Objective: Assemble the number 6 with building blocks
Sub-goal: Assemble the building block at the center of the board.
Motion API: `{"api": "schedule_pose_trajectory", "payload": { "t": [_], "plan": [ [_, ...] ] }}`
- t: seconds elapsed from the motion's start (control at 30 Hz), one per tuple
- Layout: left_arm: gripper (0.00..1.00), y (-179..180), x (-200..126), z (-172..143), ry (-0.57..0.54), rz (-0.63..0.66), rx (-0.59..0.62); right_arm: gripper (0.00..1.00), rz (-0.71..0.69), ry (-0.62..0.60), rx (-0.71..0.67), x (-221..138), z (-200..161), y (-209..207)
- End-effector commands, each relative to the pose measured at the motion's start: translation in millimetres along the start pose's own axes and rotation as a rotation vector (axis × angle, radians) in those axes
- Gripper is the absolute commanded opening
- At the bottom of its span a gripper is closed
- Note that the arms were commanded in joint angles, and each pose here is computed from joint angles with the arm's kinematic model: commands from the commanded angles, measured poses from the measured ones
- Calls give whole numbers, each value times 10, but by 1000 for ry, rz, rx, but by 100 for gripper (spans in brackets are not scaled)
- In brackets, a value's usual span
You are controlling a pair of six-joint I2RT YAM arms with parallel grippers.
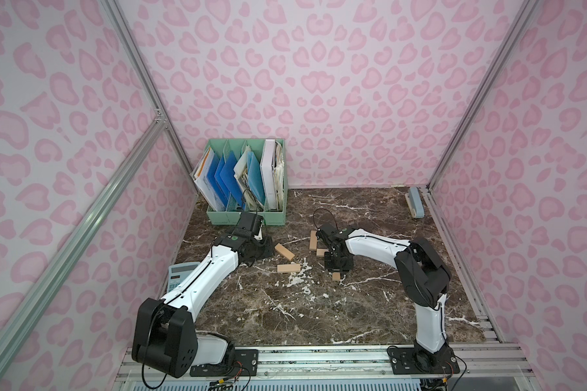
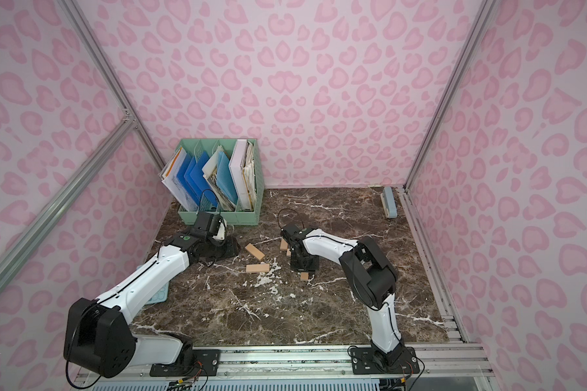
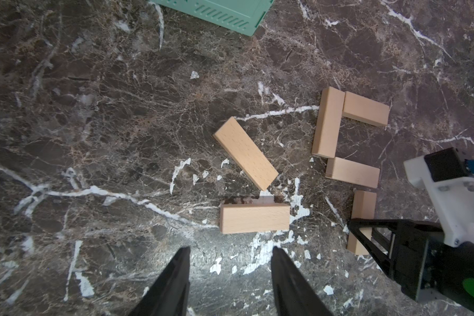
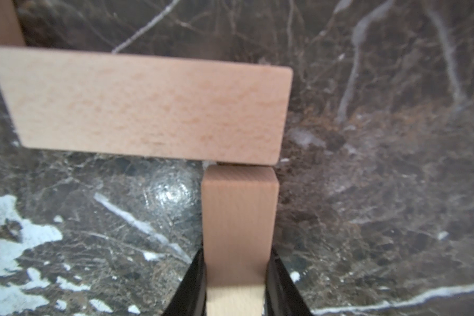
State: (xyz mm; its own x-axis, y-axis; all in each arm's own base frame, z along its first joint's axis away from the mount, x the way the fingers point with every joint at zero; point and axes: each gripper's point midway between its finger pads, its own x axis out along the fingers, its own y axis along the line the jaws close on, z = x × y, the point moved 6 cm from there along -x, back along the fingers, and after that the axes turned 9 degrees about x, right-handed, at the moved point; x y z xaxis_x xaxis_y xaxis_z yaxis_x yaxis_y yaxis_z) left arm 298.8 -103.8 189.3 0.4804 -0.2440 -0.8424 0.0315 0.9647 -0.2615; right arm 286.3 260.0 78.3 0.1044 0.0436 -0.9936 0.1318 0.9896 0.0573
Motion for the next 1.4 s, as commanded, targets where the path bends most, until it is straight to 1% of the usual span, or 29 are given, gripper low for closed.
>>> {"api": "schedule_pose_trajectory", "payload": {
  "t": [0.0, 0.43, 0.67, 0.87, 1.1, 1.17, 1.23, 1.37],
  "plan": [
    [52, -5, -11, 3, 2, -3, 3, 0, -4, -2, -8, 5, 12, 7],
    [52, -5, -5, 4, 1, -2, 3, 1, -12, -7, -16, 5, 39, 10],
    [52, -6, 3, 3, 4, -3, 4, 6, -14, -5, -22, 5, 40, 7],
    [52, -5, 9, 3, 6, -3, 3, 13, -17, -8, -20, -9, 40, -9],
    [52, -5, 7, -6, 7, -6, 3, 14, -23, -9, -15, -12, 30, -31],
    [52, -6, 12, -7, 10, -7, 2, 17, -23, -10, -15, -12, 32, -28],
    [52, -7, 12, -2, 7, -6, 3, 25, -19, -8, -16, -13, 33, -20],
    [52, -7, 14, -10, 10, -8, 3, 29, -22, -13, -15, -24, 40, -23]
  ]
}}
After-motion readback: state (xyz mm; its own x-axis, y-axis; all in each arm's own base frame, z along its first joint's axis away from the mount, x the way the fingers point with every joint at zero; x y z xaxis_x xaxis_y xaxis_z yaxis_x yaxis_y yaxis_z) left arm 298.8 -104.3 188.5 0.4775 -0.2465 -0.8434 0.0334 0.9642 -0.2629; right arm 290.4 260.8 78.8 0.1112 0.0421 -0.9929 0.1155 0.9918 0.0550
